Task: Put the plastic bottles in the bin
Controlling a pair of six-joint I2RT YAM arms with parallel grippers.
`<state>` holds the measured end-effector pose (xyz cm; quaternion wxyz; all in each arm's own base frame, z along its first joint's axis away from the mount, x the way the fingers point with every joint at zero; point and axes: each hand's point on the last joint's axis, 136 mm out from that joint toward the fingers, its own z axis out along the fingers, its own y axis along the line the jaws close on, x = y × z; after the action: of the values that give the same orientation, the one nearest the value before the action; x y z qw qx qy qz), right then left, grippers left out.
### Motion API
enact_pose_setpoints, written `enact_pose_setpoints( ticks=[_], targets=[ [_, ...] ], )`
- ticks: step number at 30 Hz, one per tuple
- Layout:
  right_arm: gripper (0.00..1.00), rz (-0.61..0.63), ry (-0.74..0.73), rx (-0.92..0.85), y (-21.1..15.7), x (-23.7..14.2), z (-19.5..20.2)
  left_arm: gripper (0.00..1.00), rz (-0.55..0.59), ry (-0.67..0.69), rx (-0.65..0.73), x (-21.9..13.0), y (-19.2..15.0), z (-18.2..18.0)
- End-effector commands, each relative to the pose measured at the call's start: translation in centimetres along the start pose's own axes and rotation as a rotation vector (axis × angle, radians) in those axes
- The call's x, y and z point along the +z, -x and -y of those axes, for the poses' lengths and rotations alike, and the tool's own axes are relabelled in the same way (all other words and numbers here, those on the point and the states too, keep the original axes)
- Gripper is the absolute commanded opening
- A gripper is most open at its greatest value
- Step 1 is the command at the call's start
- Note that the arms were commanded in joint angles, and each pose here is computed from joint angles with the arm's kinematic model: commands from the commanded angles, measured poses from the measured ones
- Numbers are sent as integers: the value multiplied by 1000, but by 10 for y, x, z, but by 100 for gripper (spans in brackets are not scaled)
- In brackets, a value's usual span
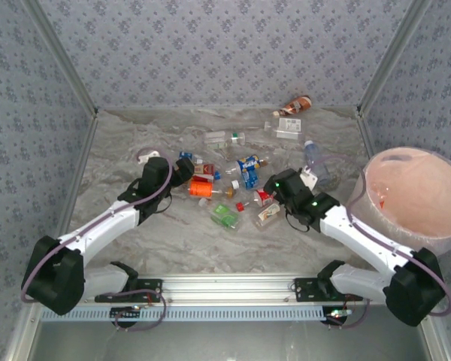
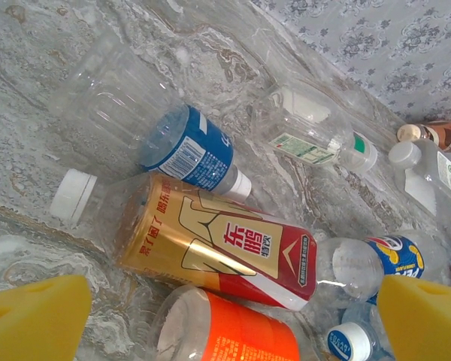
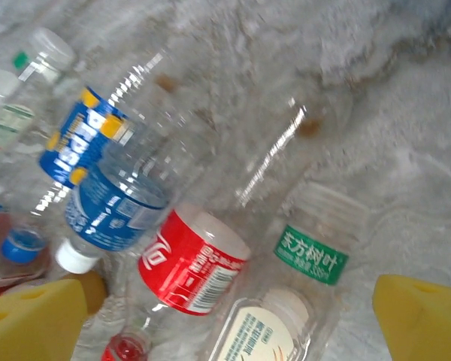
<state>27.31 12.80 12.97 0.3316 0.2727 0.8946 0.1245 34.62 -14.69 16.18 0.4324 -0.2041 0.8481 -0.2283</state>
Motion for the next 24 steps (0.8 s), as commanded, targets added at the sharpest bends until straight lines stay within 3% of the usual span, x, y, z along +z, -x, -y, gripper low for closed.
enact_pose_setpoints(
  ticks=[1, 8, 14, 18, 24],
  targets=[
    [100, -57, -123, 76, -25, 11, 19, 98, 31, -1, 15, -3, 7, -1],
    [99, -214, -126, 93, -69, 36, 14, 98, 39, 19, 17, -4, 7, -9],
    [89, -220, -181, 117, -74, 38, 29, 98, 45, 37, 11, -5, 6, -16],
    [86, -284, -205, 164, -89, 42, 47, 98, 42, 42, 12, -4, 5, -18],
    [86, -246, -209, 183, -83, 37, 55, 98, 40, 45, 12, -9, 2, -22]
  ],
)
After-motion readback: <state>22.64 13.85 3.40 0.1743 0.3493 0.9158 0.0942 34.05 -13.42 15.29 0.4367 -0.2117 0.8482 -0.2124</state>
